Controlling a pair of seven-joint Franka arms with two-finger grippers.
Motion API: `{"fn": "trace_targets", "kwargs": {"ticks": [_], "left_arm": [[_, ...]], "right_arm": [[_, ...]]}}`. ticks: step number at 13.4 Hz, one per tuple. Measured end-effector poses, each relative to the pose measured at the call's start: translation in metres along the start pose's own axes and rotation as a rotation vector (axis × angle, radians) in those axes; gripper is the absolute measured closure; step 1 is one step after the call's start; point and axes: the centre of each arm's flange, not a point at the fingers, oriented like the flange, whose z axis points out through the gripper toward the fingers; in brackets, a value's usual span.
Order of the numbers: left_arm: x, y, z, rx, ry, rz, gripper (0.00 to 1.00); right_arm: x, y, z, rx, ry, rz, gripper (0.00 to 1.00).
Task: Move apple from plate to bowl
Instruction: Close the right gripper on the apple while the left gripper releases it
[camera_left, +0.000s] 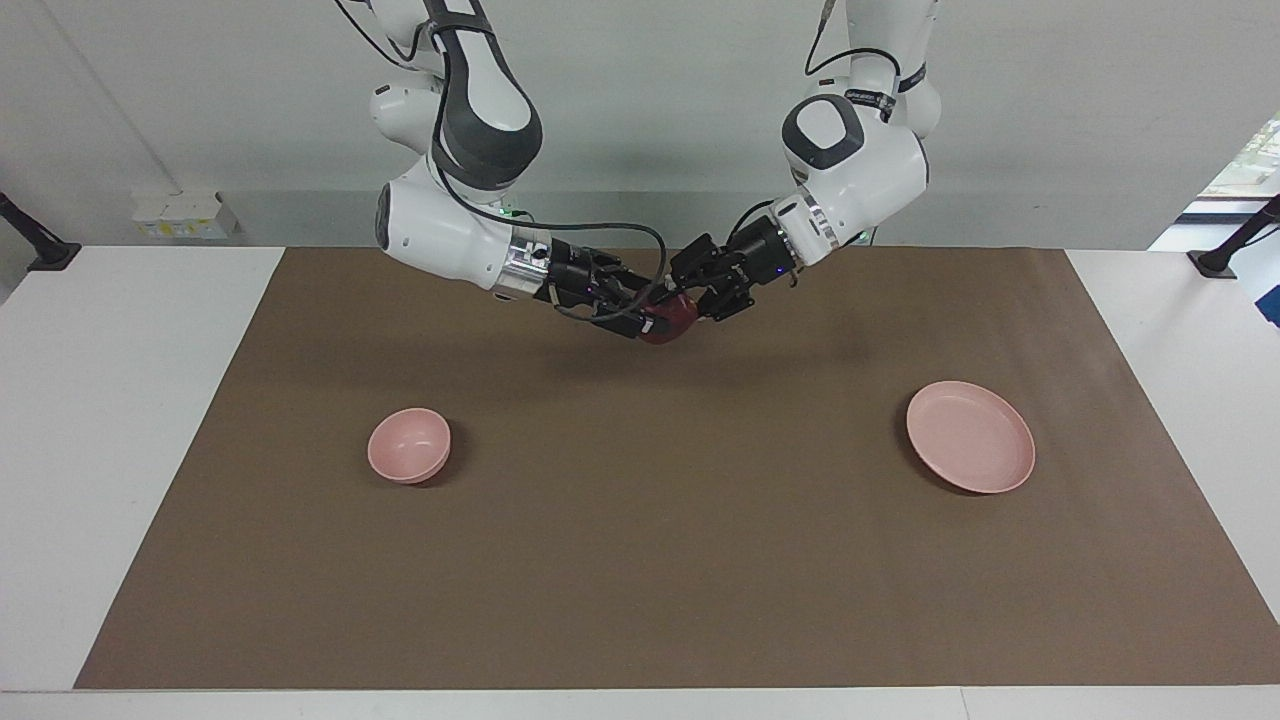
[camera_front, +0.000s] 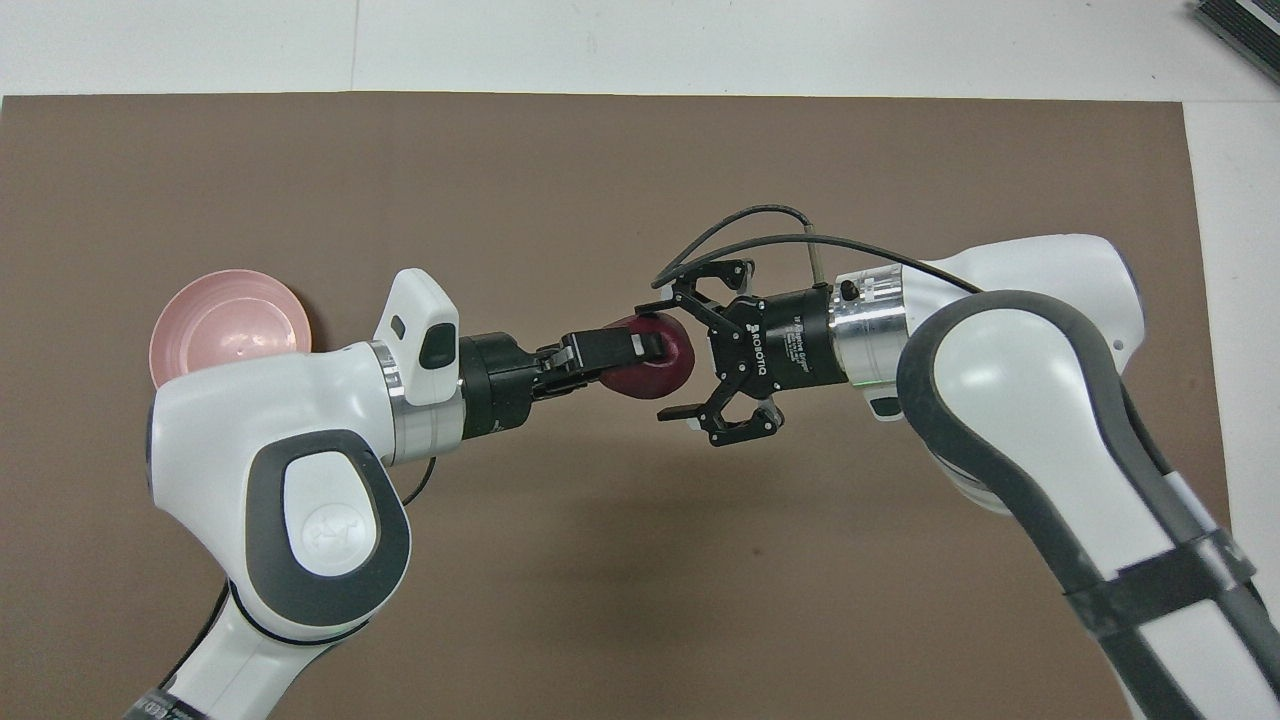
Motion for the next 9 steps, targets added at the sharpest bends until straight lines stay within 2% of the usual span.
{"fn": "trace_targets", "kwargs": {"ticks": [1,2,8,9], "left_arm": [[-0.0013,-0.0011,0.0008,0.002,-0.002,-0.001,0.32],[-0.0014,-0.0012,0.0007,0.002,-0.002,-0.002,0.32],[-0.0029,0.0009,0.0012,0.001,-0.004,-0.002,0.32],[-0.0035,0.0027,0.0014,-0.001,-0.005,-0.002,0.29]], "right_arm": [[0.0001,-0.0003,-0.0002,0.002,0.002,-0.004,0.2],[0.0002,-0.0003,-0.0003,0.002,0.002,-0.005,0.23],[0.0006,-0.0004,-0.0034,-0.007,-0.008,-0.01,0.24],[0.0017,-0.0005,-0.0068,-0.015,-0.012,-0.017,0.27]]}}
